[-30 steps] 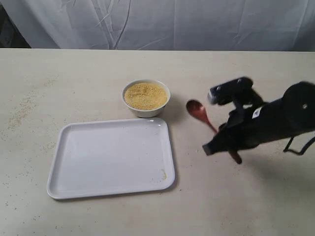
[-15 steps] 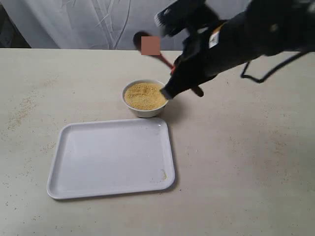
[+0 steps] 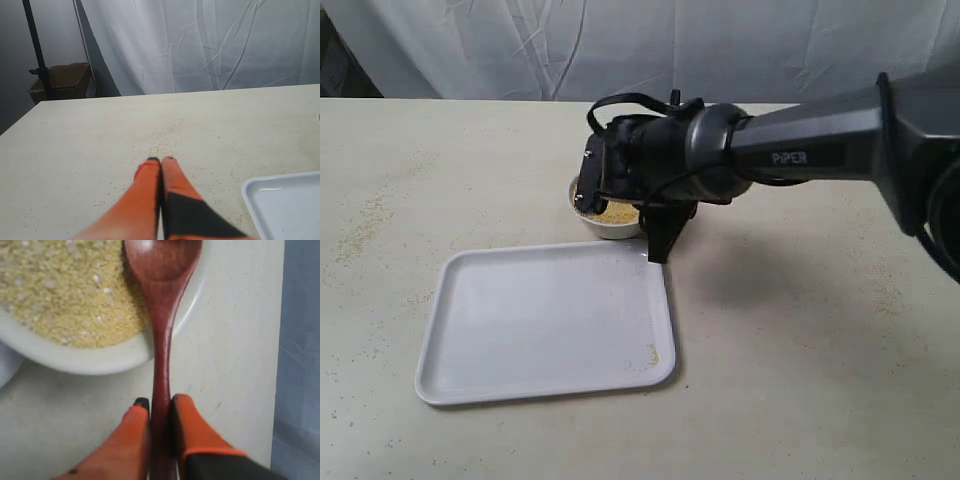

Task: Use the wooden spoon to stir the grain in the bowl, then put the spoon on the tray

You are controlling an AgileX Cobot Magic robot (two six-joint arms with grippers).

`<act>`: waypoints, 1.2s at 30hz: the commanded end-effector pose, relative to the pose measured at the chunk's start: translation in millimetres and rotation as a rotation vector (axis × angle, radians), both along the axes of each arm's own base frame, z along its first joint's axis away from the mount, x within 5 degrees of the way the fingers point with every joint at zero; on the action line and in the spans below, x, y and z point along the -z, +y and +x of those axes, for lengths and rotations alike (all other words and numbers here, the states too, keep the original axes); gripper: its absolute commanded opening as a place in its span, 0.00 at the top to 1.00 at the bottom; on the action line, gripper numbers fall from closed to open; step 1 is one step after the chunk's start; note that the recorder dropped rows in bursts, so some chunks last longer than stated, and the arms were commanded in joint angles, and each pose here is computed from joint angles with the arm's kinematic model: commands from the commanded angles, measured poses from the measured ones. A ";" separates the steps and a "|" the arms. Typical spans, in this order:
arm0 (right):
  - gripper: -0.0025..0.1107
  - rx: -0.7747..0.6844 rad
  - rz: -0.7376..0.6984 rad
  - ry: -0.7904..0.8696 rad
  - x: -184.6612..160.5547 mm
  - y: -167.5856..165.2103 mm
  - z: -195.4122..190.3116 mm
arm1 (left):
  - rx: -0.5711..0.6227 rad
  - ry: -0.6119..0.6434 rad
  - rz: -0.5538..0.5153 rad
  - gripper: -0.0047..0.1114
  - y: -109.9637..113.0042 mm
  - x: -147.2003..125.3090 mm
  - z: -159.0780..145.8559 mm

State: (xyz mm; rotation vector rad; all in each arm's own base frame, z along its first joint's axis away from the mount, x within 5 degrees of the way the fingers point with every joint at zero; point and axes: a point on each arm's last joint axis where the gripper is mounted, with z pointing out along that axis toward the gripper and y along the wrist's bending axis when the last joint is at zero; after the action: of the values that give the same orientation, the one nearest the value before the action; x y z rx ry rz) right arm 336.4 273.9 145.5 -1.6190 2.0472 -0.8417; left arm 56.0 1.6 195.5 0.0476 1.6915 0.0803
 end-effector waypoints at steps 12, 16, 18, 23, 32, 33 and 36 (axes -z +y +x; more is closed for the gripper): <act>0.97 -0.090 -0.147 -0.059 -15.3 27.0 -30.4 | 0.005 -0.006 0.001 0.96 -0.3 0.7 -0.1; 0.97 -0.069 -0.142 -0.085 -32.5 23.9 -33.1 | 0.005 -0.006 0.001 0.96 -0.3 0.7 -0.1; 0.97 -0.056 -0.145 -0.098 -40.1 21.4 -33.8 | 0.005 -0.006 0.001 0.96 -0.3 0.7 -0.1; 0.97 -0.058 -0.151 -0.131 -53.0 18.7 -33.8 | 0.005 -0.006 0.001 0.96 -0.3 0.7 -0.1; 0.97 -0.037 -0.193 -0.129 -37.4 3.4 -11.5 | 0.005 -0.006 0.001 0.96 -0.3 0.7 -0.1; 0.97 -0.033 -0.198 -0.122 -32.8 1.3 -8.4 | 0.005 -0.006 0.001 0.96 -0.3 0.7 -0.1; 0.97 -0.025 -0.193 -0.104 -21.8 -1.3 -3.1 | 0.005 -0.006 0.001 0.96 -0.3 0.7 -0.1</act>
State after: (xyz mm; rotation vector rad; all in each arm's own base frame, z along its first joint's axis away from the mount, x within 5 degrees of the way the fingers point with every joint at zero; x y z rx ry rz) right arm 326.6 275.8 172.8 -1.6636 1.9125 -1.1254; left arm 56.0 1.6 195.5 0.0476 1.6915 0.0803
